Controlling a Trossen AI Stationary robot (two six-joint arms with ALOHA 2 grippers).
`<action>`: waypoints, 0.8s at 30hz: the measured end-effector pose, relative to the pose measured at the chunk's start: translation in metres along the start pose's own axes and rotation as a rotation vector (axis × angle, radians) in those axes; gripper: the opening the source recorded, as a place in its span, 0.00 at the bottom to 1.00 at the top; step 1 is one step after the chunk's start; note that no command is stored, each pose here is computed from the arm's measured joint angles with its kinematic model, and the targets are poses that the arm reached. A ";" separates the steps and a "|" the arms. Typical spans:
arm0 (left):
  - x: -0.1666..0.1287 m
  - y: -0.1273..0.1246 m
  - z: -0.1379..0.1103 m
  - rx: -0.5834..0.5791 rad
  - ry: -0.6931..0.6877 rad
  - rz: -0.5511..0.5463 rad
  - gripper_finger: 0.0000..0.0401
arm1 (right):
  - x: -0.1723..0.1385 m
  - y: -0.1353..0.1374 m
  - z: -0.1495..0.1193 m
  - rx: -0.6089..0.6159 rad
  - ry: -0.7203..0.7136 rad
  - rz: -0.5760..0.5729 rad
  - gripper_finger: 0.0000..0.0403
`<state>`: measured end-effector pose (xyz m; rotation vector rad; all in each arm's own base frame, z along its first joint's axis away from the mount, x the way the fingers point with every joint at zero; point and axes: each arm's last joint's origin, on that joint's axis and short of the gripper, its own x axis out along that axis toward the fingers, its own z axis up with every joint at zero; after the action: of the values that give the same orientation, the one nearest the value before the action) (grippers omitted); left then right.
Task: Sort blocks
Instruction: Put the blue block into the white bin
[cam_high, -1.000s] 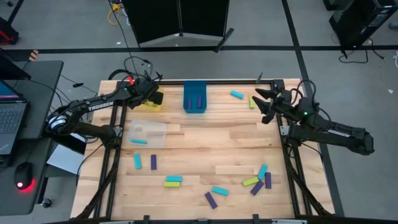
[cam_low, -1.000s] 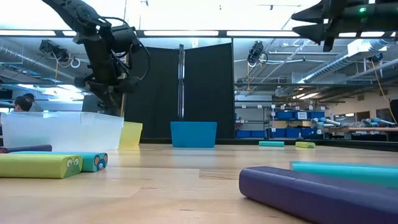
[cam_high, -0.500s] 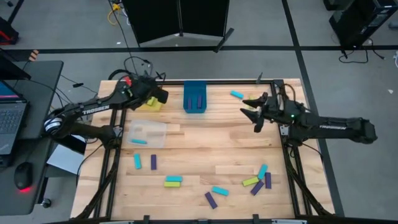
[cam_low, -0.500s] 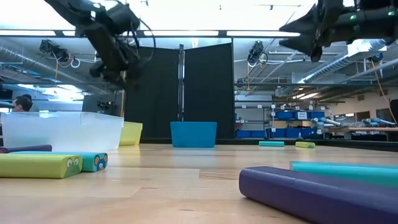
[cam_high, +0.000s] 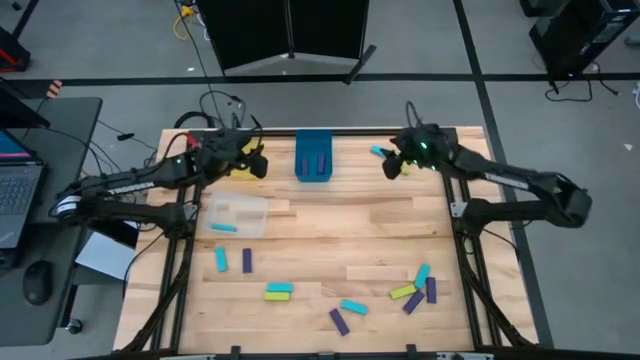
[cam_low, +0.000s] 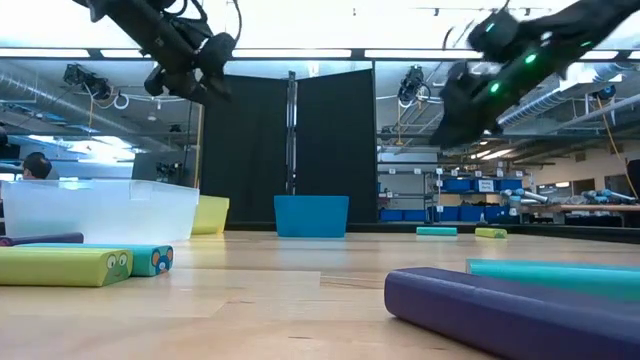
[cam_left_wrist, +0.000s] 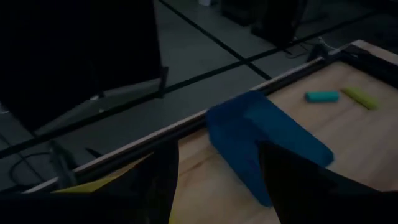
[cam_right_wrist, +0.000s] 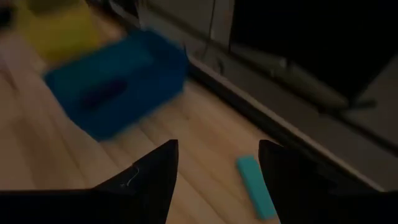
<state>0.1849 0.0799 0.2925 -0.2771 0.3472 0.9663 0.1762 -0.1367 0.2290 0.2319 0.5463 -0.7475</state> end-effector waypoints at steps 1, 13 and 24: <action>-0.001 -0.002 -0.001 0.000 0.002 -0.009 0.57 | 0.008 -0.004 0.001 -0.001 0.040 0.003 0.58; -0.010 -0.022 -0.007 0.008 -0.005 -0.110 0.57 | 0.087 -0.041 0.013 -0.107 0.383 -0.031 0.64; -0.013 -0.025 -0.009 0.002 0.002 -0.125 0.57 | 0.134 -0.061 -0.002 -0.211 0.576 0.005 0.65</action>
<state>0.1974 0.0536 0.2914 -0.2951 0.3290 0.8428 0.2132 -0.2575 0.1537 0.2524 1.1641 -0.6078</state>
